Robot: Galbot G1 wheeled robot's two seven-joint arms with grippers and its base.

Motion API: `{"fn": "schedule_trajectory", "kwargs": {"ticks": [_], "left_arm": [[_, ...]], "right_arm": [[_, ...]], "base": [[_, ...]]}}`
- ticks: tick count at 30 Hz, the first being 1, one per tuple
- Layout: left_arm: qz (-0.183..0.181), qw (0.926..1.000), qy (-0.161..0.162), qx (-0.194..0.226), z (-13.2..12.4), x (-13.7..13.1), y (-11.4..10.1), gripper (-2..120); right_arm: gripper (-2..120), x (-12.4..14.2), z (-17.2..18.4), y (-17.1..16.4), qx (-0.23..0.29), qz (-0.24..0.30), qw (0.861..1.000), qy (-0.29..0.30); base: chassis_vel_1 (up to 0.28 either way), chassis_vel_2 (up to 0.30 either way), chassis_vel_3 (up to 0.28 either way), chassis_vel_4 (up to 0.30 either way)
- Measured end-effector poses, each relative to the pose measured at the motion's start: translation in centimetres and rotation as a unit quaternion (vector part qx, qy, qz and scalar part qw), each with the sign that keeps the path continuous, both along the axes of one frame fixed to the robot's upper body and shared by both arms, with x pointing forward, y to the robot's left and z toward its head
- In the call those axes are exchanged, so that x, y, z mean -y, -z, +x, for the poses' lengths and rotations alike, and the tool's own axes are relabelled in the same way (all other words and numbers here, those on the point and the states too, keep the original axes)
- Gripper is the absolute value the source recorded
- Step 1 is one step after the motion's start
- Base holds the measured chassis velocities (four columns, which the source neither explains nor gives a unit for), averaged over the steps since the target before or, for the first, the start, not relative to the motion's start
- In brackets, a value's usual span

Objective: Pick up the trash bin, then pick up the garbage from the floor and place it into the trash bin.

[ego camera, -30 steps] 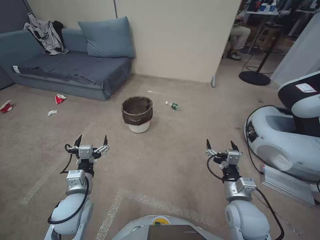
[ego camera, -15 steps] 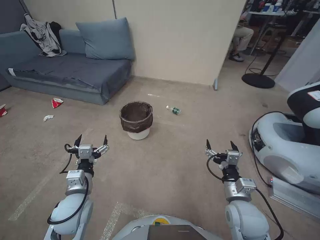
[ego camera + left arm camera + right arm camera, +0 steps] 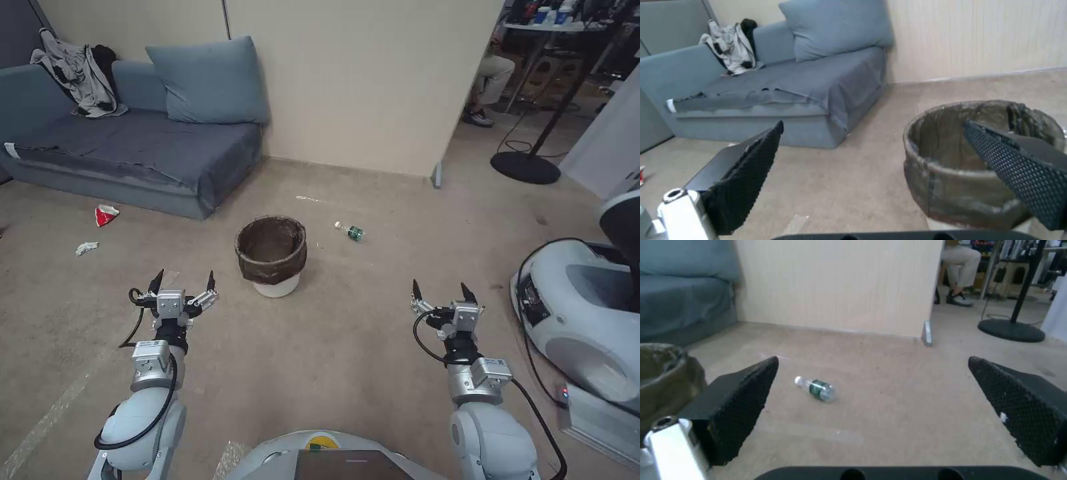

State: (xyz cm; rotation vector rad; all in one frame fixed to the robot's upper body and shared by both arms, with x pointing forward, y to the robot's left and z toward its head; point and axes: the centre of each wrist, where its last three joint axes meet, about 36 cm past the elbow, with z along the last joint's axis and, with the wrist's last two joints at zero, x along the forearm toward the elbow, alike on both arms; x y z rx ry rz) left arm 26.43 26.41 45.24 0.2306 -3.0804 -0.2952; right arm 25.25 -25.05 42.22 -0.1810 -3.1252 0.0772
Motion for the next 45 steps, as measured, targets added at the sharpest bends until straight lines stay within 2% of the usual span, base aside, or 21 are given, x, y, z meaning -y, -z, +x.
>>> {"fn": "schedule_trajectory", "kwargs": {"ticks": [36, 45], "left_arm": [[0.001, 1.0, -0.003, 0.002, -0.3, -0.18, -0.3, 100], [-0.001, 1.0, -0.002, -0.002, -0.06, -0.29, -0.37, 100]], "right_arm": [[100, -0.34, -0.14, 0.22, -0.002, 0.0, 1.0, -0.009], [100, -0.34, -0.01, 0.68, 0.015, 0.002, 1.0, -0.006]], "base": [[-0.151, 0.149, 0.151, -0.149], [-0.137, 0.14, 0.128, -0.14]]}}
